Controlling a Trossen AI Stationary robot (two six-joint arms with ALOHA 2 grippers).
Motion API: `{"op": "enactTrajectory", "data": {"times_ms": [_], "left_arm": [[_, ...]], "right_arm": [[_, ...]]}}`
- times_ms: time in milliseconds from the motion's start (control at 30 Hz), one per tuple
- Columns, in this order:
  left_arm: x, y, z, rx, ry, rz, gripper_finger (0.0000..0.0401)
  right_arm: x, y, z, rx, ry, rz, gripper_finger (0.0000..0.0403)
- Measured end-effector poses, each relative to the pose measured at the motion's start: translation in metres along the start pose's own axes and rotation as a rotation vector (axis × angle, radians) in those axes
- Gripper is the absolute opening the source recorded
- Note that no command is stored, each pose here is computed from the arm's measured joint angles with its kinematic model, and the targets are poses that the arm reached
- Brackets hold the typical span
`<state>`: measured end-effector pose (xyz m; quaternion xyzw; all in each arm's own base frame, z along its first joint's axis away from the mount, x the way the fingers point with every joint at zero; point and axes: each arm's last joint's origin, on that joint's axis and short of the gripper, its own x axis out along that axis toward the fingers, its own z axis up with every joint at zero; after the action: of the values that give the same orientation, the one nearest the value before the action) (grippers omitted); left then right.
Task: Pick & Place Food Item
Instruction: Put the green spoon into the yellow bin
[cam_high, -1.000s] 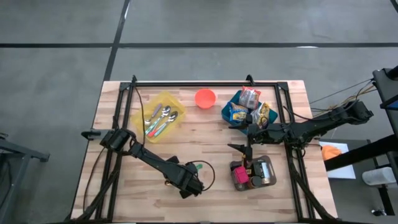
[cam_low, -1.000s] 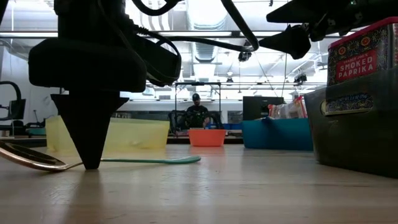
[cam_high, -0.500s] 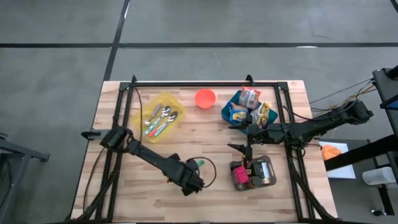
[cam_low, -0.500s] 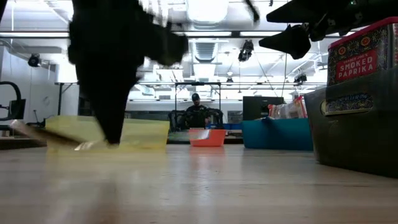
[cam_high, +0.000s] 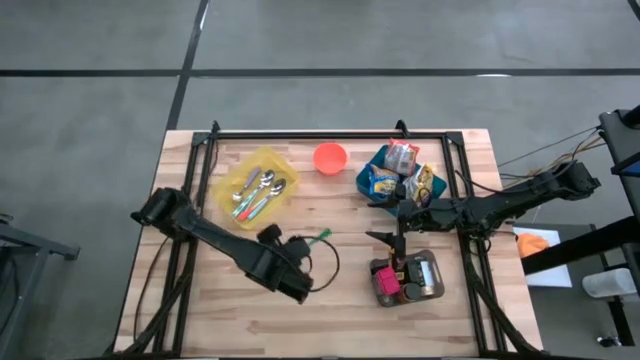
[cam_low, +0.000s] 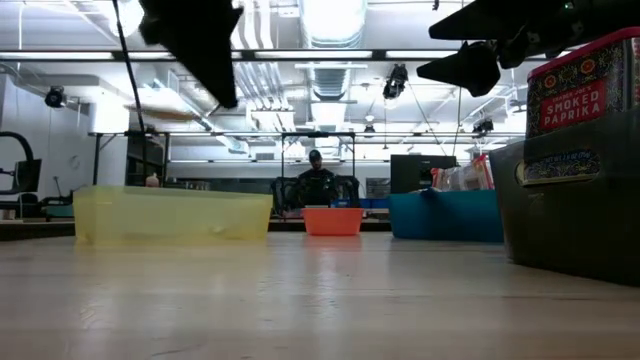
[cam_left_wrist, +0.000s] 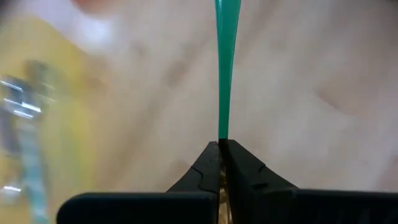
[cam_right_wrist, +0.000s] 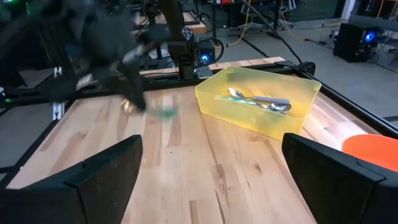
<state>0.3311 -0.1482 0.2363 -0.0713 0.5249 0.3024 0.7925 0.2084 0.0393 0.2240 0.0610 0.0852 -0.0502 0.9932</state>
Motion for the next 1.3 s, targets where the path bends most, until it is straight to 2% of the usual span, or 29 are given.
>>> {"op": "enactTrajectory", "data": {"times_ms": [200,400,667,1000,1300], "left_arm": [[-0.018,0.030,0.009,0.024,-0.185,0.196,0.0006],[-0.019,0.059,0.022,0.008,-0.178,0.304,0.0006],[-0.009,0.073,0.030,-0.028,-0.142,0.364,0.0006],[-0.009,0.074,0.030,-0.136,-0.130,0.343,0.0006],[0.012,0.078,0.014,-0.204,-0.087,0.399,0.0006]], "right_arm": [[0.000,0.000,0.000,-0.002,0.005,-0.001,0.0381],[0.000,0.000,0.000,-0.002,0.005,-0.001,0.0381],[0.000,0.000,-0.001,-0.002,0.005,-0.001,0.0381],[0.000,0.000,-0.001,-0.002,0.006,-0.001,0.0381],[0.000,0.000,-0.001,-0.002,0.005,-0.001,0.0381]]}}
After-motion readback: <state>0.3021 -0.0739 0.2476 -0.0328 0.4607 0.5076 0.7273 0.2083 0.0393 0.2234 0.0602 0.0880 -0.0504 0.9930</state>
